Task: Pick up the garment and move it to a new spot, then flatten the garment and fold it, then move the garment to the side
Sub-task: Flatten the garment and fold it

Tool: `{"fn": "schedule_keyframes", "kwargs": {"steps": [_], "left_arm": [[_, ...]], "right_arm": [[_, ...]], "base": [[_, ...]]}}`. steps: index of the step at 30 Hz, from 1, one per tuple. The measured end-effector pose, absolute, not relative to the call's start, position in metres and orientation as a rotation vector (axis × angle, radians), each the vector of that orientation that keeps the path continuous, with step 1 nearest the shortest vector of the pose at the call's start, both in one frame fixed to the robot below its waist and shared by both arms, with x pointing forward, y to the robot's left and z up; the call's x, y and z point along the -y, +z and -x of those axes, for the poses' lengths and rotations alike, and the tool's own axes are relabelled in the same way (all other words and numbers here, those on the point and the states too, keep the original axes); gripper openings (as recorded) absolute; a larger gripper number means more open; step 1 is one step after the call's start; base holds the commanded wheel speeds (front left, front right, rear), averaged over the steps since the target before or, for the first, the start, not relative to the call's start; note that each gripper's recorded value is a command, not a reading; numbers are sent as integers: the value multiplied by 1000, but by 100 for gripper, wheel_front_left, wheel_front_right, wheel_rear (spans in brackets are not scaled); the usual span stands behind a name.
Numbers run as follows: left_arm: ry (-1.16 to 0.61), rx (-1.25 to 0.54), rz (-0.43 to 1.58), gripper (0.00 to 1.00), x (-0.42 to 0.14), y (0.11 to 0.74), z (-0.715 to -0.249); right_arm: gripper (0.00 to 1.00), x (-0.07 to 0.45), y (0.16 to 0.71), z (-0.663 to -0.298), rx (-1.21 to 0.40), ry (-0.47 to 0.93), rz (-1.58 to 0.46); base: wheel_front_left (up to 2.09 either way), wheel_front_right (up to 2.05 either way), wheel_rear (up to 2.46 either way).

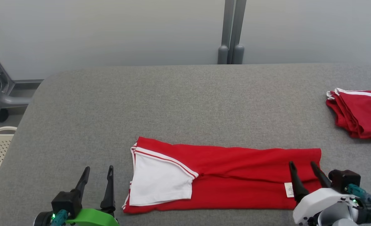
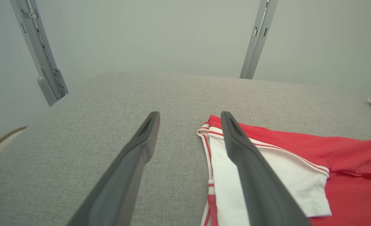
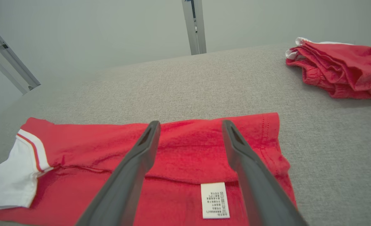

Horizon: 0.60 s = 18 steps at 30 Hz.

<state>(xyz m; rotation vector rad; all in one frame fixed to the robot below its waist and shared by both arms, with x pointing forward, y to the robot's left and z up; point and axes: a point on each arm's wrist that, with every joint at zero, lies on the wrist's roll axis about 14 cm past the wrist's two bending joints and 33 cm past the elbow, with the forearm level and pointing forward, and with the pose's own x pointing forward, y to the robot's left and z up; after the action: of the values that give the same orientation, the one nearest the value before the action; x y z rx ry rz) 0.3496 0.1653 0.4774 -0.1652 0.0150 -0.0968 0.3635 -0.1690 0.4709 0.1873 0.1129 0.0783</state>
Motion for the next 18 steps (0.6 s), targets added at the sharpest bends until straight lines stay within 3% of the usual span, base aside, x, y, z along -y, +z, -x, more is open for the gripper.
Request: {"fn": "schedule_keyframes", "kwargs": {"steps": [9,18], "left_arm": [[-118,-20,143,100,-161,476,-352],[-123,-37,137,100,-158,471,-360]], "right_arm": [[100,188,451,-362,-361,38,-140],[100,234,445,-361,-530,-91,-55]], "base": [[0,0,0],[0,0,0]]}}
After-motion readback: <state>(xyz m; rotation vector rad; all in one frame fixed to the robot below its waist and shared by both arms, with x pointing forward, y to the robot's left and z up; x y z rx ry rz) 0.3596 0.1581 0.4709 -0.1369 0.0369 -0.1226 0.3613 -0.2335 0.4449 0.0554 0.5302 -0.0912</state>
